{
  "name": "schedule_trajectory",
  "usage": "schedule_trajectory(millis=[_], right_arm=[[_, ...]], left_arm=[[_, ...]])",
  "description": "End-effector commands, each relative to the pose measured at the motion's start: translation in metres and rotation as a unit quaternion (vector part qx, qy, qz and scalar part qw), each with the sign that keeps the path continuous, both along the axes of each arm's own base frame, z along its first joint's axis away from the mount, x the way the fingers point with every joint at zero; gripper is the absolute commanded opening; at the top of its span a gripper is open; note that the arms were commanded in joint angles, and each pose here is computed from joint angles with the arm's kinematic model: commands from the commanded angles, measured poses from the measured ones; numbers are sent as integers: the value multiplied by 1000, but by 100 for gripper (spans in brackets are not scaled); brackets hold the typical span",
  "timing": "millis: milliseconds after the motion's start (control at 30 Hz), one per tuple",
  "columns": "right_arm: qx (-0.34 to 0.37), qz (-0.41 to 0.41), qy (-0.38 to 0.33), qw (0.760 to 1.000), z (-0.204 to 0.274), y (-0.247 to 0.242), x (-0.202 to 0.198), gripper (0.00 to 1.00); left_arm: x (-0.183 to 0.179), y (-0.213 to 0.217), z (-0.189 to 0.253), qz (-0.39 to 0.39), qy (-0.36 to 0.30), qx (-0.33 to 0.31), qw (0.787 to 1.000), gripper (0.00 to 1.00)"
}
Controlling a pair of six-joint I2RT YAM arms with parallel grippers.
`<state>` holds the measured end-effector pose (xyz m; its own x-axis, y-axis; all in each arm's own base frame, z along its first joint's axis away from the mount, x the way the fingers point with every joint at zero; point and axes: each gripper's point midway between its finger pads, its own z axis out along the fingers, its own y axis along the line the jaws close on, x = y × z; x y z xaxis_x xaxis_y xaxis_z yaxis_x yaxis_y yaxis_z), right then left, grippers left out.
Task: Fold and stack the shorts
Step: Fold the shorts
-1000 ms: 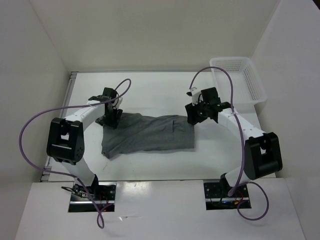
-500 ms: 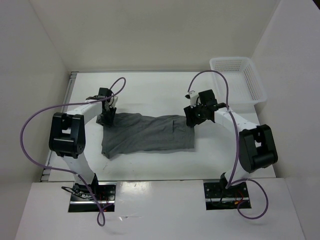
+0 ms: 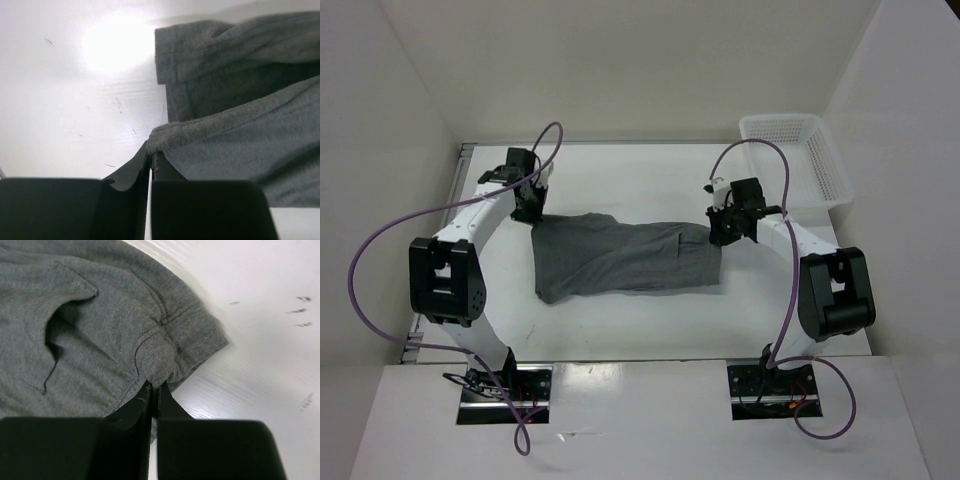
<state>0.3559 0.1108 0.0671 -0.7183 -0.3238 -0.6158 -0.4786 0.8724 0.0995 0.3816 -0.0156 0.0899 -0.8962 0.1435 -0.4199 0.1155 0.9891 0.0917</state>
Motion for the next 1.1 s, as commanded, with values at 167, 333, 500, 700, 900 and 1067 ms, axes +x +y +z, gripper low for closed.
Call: schedule_trajectory(millis=[167,333,500,700,900,1067], right_arm=[[-33,19,-44,998,-2,-15,8,0],[-35,23,-53,998,-3,-14,13,0],[-45,14,-63,997,-1,-18,18,0],[-40,14,-51,998,-8,-18,9,6],[-25,-9,-74,997,16,-16,20,71],[50,-97,-20,994,28,-3,14,77]], left_arm=[[34,18,13,24,-34,9,999,0],[64,38,-46,47,7,23,999,0],[94,64,-60,75,-3,19,997,0],[105,63,-52,70,-15,-15,997,1],[93,31,-44,34,-5,-69,997,55],[95,18,19,14,-71,-77,994,69]])
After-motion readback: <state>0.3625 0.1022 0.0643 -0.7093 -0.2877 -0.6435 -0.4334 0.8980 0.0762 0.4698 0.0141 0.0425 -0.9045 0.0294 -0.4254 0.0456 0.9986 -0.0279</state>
